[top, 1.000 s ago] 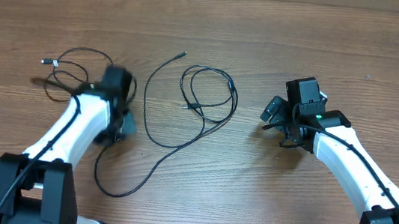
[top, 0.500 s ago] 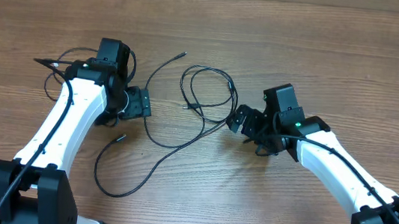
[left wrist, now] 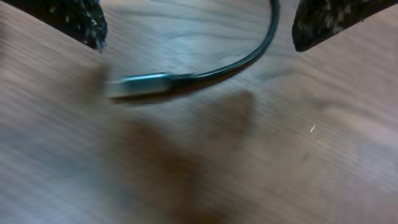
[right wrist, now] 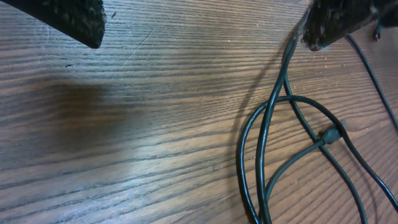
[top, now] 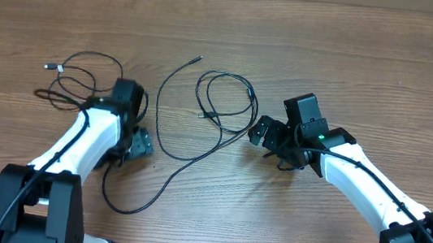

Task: Untangle cables

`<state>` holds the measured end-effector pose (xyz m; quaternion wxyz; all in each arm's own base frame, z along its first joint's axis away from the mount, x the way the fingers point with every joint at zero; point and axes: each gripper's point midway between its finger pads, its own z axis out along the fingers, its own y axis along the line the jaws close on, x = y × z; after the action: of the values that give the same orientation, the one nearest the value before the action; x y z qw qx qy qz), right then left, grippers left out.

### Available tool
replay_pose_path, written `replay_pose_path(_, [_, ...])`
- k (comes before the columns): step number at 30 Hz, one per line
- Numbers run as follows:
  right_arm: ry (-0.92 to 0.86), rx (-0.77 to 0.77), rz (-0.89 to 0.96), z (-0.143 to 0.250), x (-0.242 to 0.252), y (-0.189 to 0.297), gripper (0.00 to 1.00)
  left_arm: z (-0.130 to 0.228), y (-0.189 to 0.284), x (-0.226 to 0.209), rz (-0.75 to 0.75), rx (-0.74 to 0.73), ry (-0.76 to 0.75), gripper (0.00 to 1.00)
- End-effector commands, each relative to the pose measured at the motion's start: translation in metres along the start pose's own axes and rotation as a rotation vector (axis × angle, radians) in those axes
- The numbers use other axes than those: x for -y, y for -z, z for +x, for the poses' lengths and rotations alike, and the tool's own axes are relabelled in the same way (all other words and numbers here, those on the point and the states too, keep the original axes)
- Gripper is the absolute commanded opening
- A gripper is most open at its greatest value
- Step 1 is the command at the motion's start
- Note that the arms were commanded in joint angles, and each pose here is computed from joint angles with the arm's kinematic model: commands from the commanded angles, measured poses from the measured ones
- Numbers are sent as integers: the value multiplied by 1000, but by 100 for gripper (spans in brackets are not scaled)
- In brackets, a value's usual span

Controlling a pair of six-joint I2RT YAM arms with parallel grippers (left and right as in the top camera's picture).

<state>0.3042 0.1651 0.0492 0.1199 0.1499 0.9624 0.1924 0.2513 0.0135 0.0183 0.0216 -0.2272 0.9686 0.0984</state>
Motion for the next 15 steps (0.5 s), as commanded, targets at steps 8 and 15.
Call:
replay_pose_path(8, [-1, 3, 10, 1, 2, -2, 100, 28, -48, -7, 34, 5, 81, 47])
replay_pose_path(15, [-1, 5, 8, 1, 2, -2, 100, 0, -44, 29, 338, 41, 49, 42])
